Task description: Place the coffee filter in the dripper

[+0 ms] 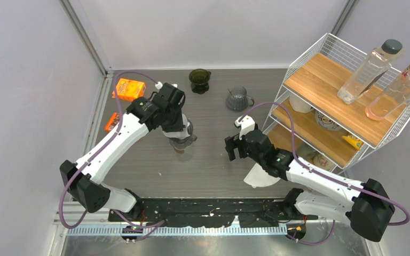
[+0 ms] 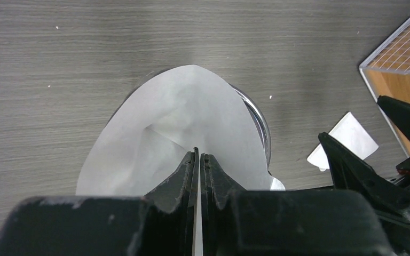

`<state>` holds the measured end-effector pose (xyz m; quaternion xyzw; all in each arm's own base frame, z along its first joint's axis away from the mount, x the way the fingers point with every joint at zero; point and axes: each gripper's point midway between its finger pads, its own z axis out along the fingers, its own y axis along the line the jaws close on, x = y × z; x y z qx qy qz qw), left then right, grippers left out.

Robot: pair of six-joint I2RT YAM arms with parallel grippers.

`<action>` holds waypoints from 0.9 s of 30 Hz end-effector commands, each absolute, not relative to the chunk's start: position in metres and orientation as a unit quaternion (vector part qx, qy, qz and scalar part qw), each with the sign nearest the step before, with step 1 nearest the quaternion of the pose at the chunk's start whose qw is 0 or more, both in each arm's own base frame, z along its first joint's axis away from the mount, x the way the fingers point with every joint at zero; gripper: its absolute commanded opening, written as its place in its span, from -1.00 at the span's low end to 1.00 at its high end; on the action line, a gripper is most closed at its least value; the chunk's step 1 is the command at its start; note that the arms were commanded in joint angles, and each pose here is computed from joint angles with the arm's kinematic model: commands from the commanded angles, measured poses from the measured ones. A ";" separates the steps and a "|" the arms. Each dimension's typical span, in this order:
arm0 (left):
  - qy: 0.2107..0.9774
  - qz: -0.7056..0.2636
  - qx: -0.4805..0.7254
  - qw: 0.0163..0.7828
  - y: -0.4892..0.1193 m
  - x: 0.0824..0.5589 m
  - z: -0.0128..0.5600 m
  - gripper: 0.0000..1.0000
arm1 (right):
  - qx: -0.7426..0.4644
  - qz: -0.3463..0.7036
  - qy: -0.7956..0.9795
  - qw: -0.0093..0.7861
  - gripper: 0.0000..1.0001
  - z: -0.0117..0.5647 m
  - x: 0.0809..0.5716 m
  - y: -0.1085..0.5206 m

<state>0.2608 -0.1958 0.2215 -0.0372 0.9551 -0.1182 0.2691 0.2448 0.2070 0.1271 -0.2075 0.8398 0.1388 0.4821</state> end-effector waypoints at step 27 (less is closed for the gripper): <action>0.954 -0.106 0.096 0.264 -0.205 0.268 0.200 -1.00 | -0.182 0.096 0.844 0.495 0.91 0.134 0.260 0.198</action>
